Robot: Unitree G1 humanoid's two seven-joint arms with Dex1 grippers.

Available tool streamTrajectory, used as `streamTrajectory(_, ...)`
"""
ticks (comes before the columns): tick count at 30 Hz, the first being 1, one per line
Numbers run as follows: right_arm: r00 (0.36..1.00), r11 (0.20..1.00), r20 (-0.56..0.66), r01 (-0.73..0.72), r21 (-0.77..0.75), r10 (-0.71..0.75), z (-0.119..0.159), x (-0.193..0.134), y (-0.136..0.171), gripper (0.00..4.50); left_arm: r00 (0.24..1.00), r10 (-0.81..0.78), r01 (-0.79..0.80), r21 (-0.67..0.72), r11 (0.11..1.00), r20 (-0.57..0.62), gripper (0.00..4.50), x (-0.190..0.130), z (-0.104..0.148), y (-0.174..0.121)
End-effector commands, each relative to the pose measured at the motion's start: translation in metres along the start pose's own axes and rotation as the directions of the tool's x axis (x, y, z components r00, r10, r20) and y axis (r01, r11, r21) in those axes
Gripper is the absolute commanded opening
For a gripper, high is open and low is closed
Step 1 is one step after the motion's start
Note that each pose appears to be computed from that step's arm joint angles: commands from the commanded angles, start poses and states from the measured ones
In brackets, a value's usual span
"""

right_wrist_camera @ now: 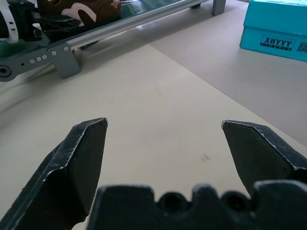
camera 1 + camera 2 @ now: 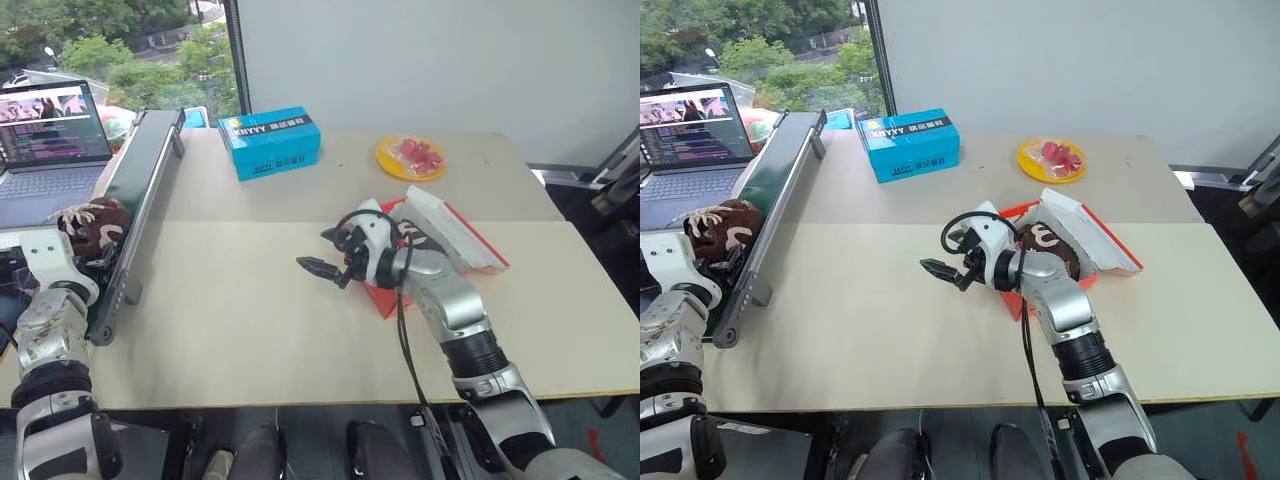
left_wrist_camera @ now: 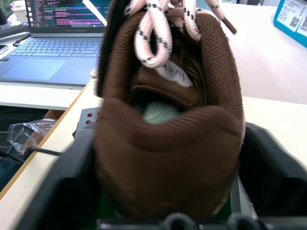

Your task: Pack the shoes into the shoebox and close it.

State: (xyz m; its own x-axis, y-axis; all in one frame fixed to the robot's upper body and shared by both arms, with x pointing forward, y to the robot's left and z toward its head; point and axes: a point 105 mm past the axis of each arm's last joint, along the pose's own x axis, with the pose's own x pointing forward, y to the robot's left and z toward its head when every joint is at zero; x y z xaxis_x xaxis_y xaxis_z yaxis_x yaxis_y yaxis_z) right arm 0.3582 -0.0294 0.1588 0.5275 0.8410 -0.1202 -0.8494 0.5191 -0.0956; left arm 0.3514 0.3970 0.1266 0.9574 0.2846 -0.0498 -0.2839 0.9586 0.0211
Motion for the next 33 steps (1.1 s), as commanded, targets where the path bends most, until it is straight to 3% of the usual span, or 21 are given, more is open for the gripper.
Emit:
streamTrajectory(1,0.999,1.0,0.036,-0.003,-0.023,0.004,0.018,-0.002,0.0,4.5,0.996,-0.078,0.078,0.004,0.997,0.049,2.53,0.003,0.025,-0.027)
streamTrajectory(4,0.997,0.998,0.072,-0.034,0.053,0.03,0.03,-0.007,0.001,4.5,0.982,-0.153,0.156,-0.014,0.988,0.115,2.49,0.001,0.05,-0.057)
streamTrajectory(8,0.968,0.959,0.249,-0.041,0.28,-0.032,0.07,-0.015,-0.015,4.5,0.92,-0.316,0.332,-0.03,0.943,0.231,2.49,-0.009,0.094,-0.124)
streamTrajectory(10,0.913,0.873,0.389,-0.084,0.48,-0.126,0.096,-0.024,-0.033,4.5,0.815,-0.508,0.537,-0.035,0.843,0.278,2.49,-0.028,0.113,-0.194)
streamTrajectory(11,0.894,0.838,0.422,-0.111,0.534,-0.151,0.102,-0.027,-0.037,4.5,0.772,-0.564,0.599,-0.039,0.8,0.295,2.49,-0.037,0.119,-0.215)
streamTrajectory(14,0.9,0.732,0.364,-0.078,0.677,-0.241,0.092,-0.031,-0.056,4.5,0.685,-0.66,0.704,-0.046,0.709,0.309,2.49,-0.056,0.131,-0.258)
streamTrajectory(19,0.902,0.594,0.273,-0.023,0.804,-0.335,0.071,-0.046,-0.079,4.5,0.601,-0.734,0.788,-0.077,0.611,0.315,2.49,-0.082,0.14,-0.302)
streamTrajectory(33,0.855,0.555,0.304,-0.023,0.832,-0.42,0.074,-0.066,-0.085,4.5,0.539,-0.801,0.842,-0.149,0.518,0.261,2.49,-0.102,0.117,-0.338)
